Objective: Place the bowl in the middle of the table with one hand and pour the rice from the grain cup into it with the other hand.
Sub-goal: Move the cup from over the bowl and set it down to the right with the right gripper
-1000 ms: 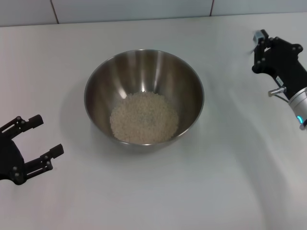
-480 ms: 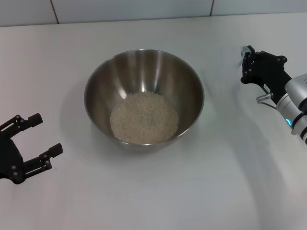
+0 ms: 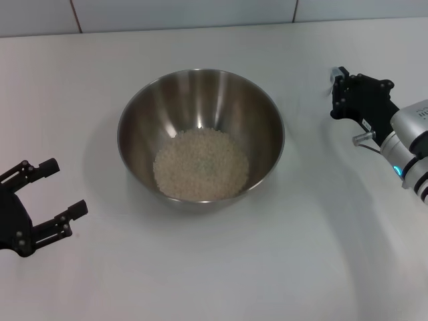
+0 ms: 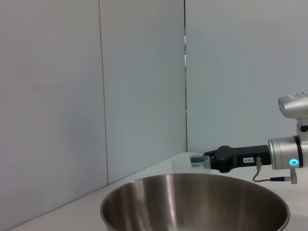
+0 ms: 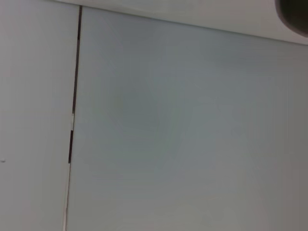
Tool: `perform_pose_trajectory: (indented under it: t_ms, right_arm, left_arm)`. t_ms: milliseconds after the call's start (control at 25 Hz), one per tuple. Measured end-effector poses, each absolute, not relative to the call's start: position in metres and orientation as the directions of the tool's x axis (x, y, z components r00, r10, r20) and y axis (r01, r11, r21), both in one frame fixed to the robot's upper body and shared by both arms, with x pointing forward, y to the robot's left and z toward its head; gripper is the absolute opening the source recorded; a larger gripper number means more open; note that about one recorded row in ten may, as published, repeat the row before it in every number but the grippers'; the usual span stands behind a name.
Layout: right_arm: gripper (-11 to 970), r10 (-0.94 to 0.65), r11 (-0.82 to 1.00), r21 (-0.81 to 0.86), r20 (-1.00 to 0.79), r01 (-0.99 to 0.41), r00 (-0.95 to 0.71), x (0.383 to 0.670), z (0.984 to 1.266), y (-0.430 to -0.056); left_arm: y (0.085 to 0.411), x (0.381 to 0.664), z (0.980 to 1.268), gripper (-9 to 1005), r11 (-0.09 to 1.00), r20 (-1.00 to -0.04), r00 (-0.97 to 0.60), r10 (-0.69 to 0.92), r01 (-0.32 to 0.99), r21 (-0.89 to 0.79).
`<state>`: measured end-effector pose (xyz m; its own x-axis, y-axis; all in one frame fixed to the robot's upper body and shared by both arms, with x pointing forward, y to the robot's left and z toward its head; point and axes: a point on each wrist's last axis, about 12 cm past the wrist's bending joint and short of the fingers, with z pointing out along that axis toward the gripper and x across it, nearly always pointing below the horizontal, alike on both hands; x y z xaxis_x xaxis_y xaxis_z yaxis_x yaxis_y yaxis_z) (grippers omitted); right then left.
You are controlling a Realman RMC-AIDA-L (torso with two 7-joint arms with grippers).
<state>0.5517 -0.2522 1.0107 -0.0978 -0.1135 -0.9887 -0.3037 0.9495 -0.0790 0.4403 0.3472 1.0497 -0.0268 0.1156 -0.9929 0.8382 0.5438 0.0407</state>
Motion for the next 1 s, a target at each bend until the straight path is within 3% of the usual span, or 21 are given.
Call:
perform_pose_trajectory:
  t_ms: [920, 1000]
  right_arm:
    - [166, -0.111, 0.951, -0.060, -0.982, -0.304, -0.152, 0.5488, 1.0037, -0.2513]
    - [239, -0.110, 0.952, -0.059, -0.981, -0.300, -0.157, 0.5469, 1.0023, -0.2525]
  left_arm:
    - [0.3483, 0.4371, 1.0498, 813, 0.548, -0.994, -0.030, 0.104, 0.836, 0.031]
    - [0.3484, 0.4370, 1.0498, 813, 0.548, -0.994, -0.030, 0.104, 0.836, 0.032]
